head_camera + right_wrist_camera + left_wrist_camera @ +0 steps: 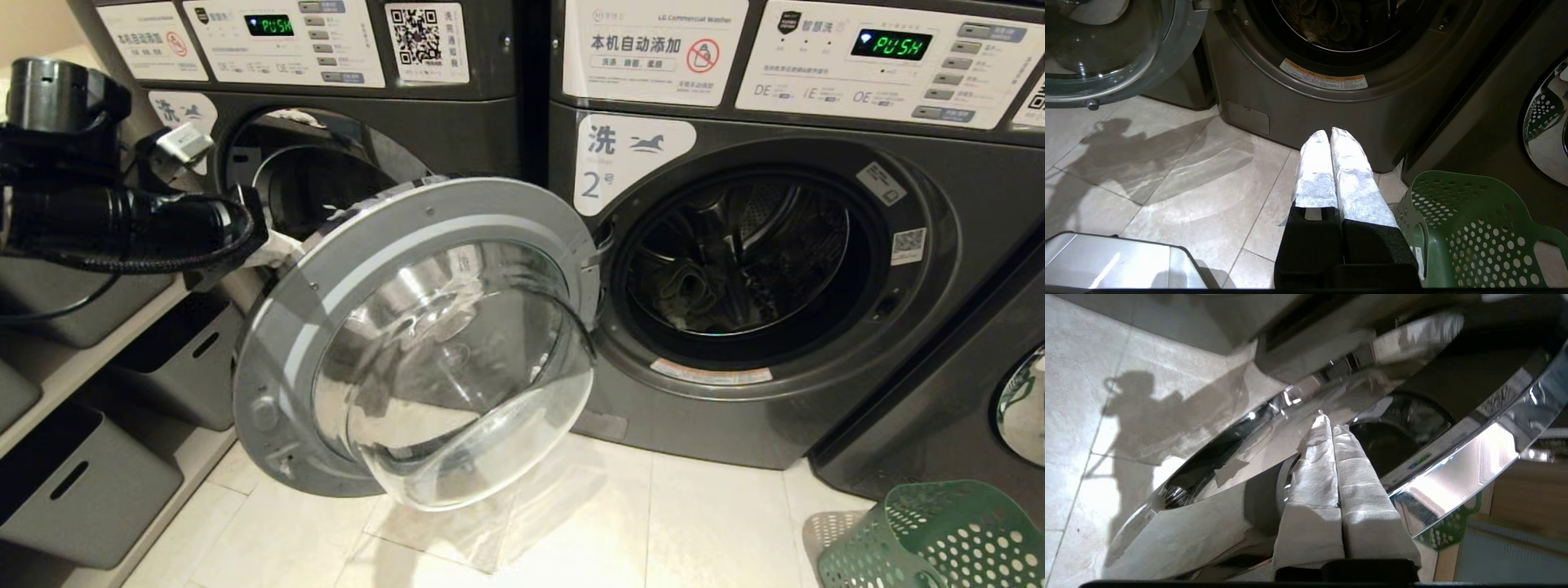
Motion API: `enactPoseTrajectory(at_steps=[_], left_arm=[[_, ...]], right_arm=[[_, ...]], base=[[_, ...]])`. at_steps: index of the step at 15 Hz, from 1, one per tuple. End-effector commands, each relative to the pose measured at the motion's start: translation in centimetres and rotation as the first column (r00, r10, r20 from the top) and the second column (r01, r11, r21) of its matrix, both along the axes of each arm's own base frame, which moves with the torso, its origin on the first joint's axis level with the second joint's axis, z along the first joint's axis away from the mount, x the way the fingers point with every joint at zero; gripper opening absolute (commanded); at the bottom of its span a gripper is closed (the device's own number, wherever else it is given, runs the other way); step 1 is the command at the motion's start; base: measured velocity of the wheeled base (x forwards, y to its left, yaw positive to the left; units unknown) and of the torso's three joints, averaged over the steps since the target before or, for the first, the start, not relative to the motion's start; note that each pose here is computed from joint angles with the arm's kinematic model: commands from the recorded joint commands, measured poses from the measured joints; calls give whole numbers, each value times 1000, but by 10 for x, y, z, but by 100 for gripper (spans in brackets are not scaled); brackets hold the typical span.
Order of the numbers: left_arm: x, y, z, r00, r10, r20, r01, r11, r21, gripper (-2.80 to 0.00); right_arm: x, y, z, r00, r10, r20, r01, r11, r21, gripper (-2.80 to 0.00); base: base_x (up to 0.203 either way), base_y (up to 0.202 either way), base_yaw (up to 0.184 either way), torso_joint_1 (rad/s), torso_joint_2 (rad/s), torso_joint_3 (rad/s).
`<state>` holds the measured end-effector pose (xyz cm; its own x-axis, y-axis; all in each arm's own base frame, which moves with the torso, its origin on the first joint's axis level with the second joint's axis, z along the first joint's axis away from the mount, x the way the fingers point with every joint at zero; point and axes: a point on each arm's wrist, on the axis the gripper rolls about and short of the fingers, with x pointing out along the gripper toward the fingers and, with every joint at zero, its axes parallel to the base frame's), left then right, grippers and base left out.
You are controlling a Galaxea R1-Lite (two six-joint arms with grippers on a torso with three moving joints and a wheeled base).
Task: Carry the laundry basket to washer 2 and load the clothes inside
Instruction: Close the washing machine door with the left hand
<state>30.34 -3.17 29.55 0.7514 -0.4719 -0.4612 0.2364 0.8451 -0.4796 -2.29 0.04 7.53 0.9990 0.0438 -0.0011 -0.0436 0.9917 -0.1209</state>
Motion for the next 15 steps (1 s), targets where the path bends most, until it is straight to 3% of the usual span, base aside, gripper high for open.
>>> enactPoseTrajectory(at_steps=[1, 8, 15], left_arm=[[-26, -13, 7, 998, -57, 13, 57, 998, -5, -280], [-75, -63, -4, 961, -276, -28, 276, 961, -2, -280], [-84, -127, -26, 866, -491, -99, 493, 870, 4, -280]], right_arm=[[0, 0, 0, 1000, -1, -2, 1, 1000, 3, -280], [0, 0, 0, 1000, -3, -2, 3, 1000, 3, -280], [0, 0, 0, 1000, -5, -2, 5, 1000, 9, -280]], base=[[0, 0, 0, 0, 0, 0], [0, 0, 0, 0, 0, 0], [0, 0, 0, 0, 0, 0]])
